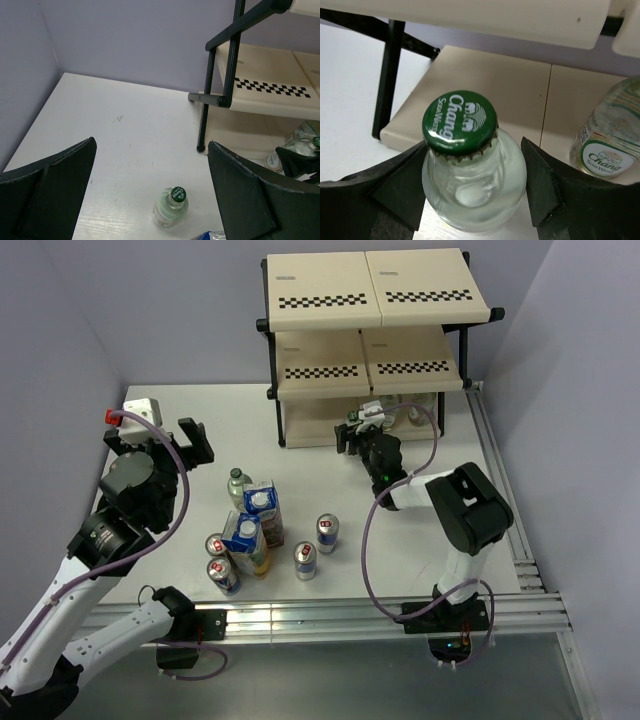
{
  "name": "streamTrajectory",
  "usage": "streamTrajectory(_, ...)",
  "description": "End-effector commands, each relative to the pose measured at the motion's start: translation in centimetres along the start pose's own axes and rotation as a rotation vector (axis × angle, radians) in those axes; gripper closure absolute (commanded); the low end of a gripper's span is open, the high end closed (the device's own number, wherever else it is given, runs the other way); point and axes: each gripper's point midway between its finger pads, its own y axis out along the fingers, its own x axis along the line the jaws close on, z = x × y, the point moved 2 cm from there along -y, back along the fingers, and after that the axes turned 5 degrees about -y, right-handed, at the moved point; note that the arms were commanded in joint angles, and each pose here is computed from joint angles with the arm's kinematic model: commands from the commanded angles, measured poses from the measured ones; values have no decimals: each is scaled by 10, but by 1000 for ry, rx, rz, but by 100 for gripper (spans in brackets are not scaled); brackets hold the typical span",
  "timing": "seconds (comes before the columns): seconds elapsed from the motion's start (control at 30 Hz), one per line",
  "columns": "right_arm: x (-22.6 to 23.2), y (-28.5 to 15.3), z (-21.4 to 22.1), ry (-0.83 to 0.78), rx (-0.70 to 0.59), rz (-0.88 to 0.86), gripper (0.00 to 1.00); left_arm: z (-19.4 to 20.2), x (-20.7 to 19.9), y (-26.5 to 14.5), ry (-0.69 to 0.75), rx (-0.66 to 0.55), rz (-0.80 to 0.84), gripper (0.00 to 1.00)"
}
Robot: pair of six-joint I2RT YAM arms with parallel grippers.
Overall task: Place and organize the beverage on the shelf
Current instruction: Place the drink on the shelf.
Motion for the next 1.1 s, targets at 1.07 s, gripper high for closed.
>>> streamTrajectory(1.07, -42, 66, -95, 133, -503, 143, 100, -19, 0, -13, -69, -90, 70, 0)
